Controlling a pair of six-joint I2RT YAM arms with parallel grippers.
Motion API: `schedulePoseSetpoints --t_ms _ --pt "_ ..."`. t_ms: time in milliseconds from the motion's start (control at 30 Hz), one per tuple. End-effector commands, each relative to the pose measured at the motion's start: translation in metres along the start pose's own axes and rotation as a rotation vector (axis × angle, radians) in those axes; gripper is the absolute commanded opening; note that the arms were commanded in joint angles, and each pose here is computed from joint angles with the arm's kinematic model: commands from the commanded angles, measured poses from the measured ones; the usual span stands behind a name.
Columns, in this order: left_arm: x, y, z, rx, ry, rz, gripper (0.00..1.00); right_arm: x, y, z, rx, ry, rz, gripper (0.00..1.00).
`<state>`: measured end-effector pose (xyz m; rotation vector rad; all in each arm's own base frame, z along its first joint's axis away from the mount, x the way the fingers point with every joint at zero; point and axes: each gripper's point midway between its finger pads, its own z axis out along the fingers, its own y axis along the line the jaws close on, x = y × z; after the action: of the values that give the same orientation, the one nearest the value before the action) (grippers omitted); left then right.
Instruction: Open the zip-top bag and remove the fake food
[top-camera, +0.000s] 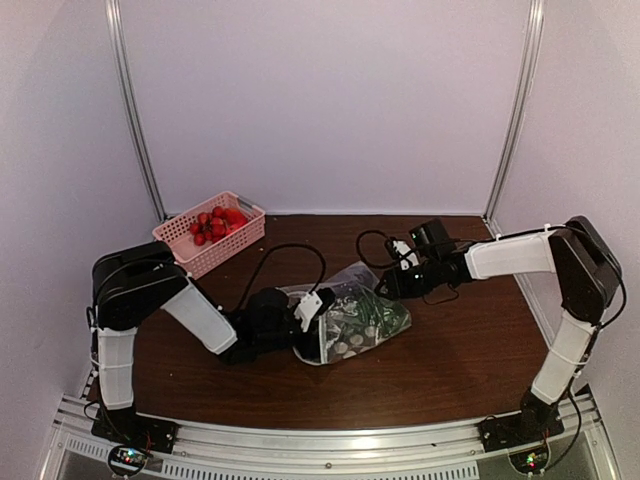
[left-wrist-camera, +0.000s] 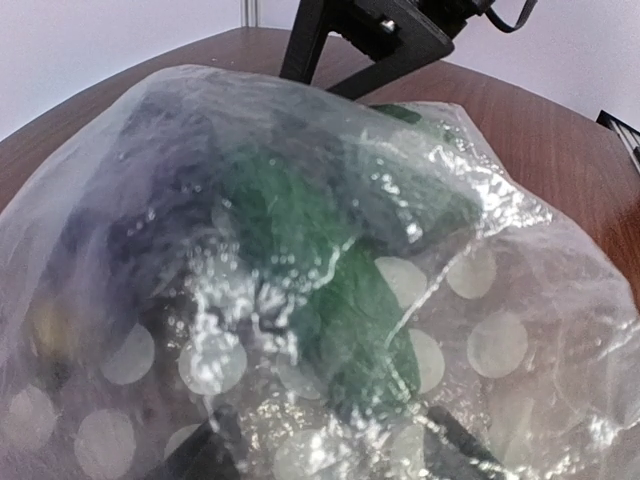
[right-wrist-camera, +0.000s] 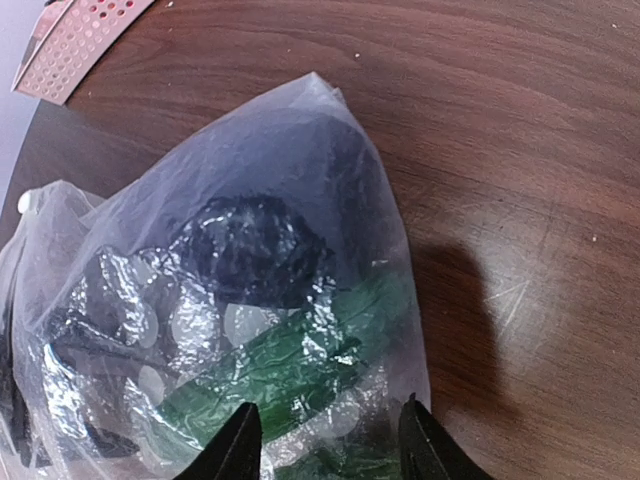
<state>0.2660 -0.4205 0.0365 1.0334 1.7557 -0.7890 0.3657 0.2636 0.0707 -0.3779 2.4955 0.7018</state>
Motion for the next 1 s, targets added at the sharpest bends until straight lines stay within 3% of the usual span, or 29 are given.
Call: schedulePoseSetpoints --t_ms 0,300,700,867,967 --pt "-0.004 -0.002 0.007 0.017 0.011 0.031 0.65 0.003 0.008 0.007 -0.074 0.013 0.022 0.41" --pt "-0.002 -0.004 0.015 0.036 0.052 0.032 0.67 0.018 0.020 0.009 -0.152 0.022 0.073 0.00" --pt "0.005 0.000 0.033 0.014 0.112 0.018 0.69 0.024 0.055 -0.004 -0.221 -0.028 0.057 0.00" --pt "0.012 0.016 0.034 -0.082 0.145 0.013 0.65 0.022 0.057 -0.013 -0.220 -0.053 0.063 0.00" --pt "0.015 0.019 0.032 -0.096 0.156 0.012 0.56 0.021 0.051 -0.016 -0.191 -0.062 0.059 0.00"
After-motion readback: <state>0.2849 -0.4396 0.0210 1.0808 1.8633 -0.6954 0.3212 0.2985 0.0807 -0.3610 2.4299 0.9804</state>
